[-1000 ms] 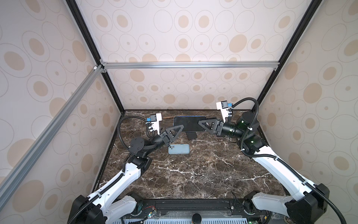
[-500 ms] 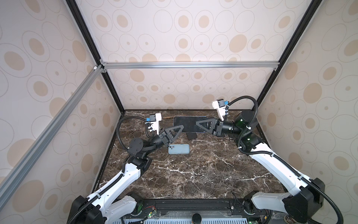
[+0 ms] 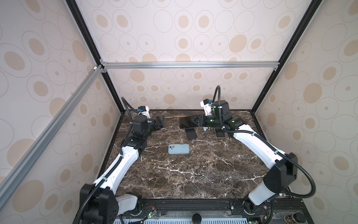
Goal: Put the phone into the phone case
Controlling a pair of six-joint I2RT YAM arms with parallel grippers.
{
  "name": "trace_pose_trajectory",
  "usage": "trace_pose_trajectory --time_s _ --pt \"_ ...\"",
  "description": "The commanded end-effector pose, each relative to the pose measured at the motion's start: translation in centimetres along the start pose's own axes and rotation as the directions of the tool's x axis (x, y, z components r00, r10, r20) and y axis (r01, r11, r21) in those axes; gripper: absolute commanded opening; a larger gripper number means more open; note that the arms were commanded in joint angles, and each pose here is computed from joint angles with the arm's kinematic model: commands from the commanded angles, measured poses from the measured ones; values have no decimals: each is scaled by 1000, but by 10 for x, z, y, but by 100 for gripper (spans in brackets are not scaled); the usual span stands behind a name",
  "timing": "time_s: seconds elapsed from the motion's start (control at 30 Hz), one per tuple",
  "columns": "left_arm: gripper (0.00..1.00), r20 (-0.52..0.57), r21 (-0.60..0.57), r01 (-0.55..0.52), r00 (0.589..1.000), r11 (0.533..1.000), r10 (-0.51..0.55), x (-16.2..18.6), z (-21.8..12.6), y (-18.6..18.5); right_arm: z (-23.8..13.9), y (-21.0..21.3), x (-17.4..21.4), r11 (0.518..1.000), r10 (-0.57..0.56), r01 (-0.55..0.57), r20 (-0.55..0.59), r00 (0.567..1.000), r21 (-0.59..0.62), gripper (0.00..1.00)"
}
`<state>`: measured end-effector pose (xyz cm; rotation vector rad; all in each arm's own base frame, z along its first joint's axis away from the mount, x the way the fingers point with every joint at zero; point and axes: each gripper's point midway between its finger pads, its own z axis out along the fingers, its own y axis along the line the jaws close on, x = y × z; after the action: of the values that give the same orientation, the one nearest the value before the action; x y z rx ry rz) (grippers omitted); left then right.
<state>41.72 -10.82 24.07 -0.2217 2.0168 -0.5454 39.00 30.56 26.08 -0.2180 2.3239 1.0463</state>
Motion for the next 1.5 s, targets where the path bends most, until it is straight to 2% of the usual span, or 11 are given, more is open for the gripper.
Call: trace_pose_trajectory --time_s 0.0,0.13,0.23,0.47,0.53,0.67,0.83,1.07,1.23,1.47 --pt "77 -225 -20 -34 974 999 28 65 24 23 30 -12 30 997 76 -73 -97 992 34 0" --pt "75 -360 -9 5 933 1000 -8 109 47 34 68 -25 50 992 123 -119 -158 980 33 0" --pt "74 -433 6 41 901 999 -34 135 51 38 87 -35 64 986 167 -161 -209 964 44 0" --pt "72 -509 1 131 853 991 -112 178 47 47 111 -48 92 965 260 -261 -291 921 34 0" --pt "71 -538 34 171 834 985 -126 188 48 41 115 -54 98 960 276 -276 -292 916 41 0" --pt "68 -562 35 195 815 980 -142 198 52 43 123 -61 107 954 294 -296 -313 903 44 0" --pt "58 -588 70 257 791 964 -168 207 57 36 126 -68 119 947 315 -319 -342 885 47 0" --pt "54 -609 60 285 770 957 -191 216 53 37 117 -69 125 946 318 -319 -351 881 56 0" --pt "54 -613 39 287 764 957 -204 222 48 41 113 -74 133 939 340 -332 -351 872 84 0" --pt "54 -609 -6 219 773 976 -177 222 47 51 101 -72 137 942 334 -325 -361 871 88 0"
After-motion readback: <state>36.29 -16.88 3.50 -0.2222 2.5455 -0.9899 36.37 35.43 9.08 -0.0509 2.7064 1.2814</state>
